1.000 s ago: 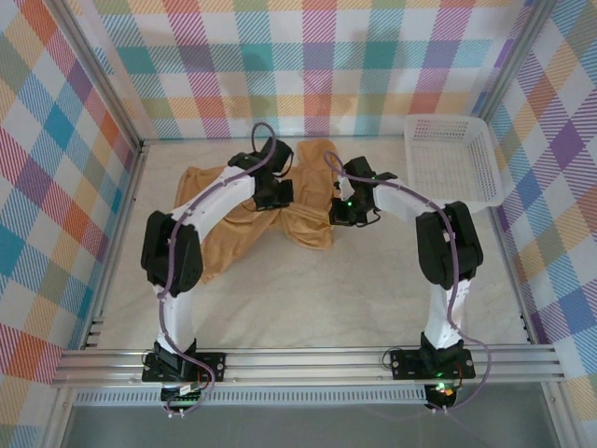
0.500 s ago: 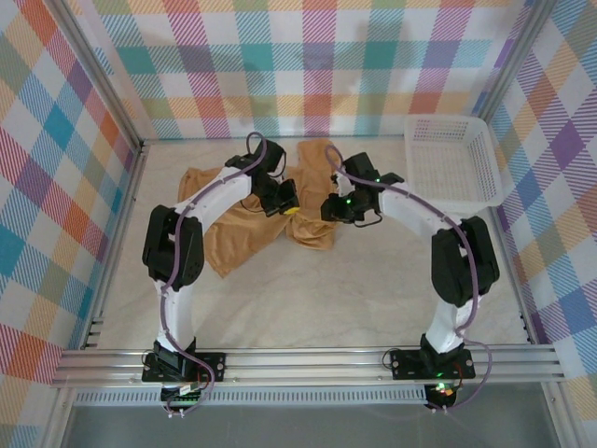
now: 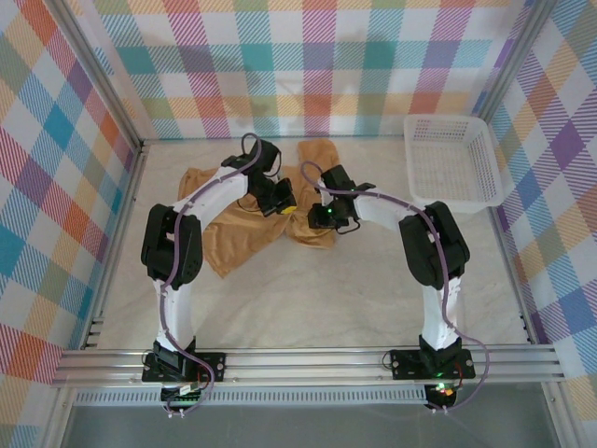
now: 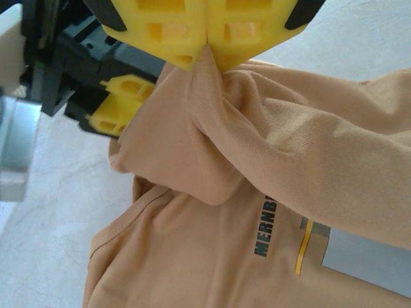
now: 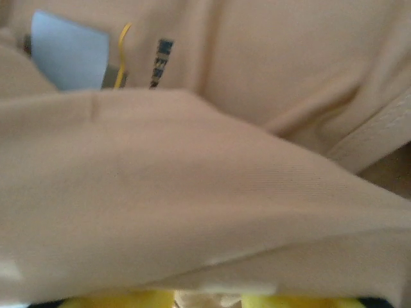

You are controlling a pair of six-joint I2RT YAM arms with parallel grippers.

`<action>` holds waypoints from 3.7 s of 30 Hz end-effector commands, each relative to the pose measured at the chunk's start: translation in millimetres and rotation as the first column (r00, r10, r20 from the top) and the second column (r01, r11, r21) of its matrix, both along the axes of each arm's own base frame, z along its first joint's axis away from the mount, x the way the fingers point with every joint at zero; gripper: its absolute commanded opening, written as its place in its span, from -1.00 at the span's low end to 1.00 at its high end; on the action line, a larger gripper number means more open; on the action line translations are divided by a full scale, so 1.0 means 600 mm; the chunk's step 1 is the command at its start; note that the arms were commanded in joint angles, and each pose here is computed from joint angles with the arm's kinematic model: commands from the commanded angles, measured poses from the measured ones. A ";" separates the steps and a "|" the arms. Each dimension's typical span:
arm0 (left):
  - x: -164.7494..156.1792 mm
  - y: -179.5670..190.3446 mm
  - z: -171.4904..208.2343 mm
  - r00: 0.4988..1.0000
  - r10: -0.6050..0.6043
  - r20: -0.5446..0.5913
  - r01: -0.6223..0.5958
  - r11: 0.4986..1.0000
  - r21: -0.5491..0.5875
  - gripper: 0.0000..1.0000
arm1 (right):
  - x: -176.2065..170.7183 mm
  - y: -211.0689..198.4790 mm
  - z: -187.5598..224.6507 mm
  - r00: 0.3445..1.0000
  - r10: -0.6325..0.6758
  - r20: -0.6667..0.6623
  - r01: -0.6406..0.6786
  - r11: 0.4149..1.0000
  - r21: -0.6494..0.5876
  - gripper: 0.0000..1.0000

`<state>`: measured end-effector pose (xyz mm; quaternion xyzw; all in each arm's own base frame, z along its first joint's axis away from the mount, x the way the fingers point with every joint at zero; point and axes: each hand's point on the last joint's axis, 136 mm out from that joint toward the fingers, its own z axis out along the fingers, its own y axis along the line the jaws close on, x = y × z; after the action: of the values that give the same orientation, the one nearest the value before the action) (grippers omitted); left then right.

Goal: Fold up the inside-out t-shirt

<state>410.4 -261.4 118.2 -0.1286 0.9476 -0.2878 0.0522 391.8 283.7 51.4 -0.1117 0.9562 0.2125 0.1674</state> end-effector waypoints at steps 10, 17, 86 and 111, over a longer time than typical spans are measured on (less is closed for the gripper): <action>-0.006 0.008 0.023 1.000 0.005 0.013 -0.005 1.000 -0.015 -1.00 | 0.080 0.010 0.014 0.988 -0.068 0.138 0.070 0.998 -0.007 0.11; 0.006 0.010 0.022 1.000 0.029 0.006 -0.029 0.998 -0.047 -1.00 | 0.102 0.032 0.020 0.991 -0.072 0.111 0.071 0.997 0.016 -1.00; 0.014 0.081 -0.028 0.960 0.280 -0.005 -0.278 0.952 -0.125 -1.00 | -0.142 -0.069 0.018 0.994 -0.018 -0.106 0.044 0.967 0.252 -0.73; 0.000 0.069 -0.029 0.963 0.269 -0.009 -0.269 0.958 -0.100 -1.00 | -0.121 0.102 0.010 0.999 -0.035 -0.028 0.037 0.997 0.064 -0.14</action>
<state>410.8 -227.0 92.6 -0.2554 0.9047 -0.3317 0.0795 307.5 350.3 51.6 -0.1115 0.9465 0.2642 0.1482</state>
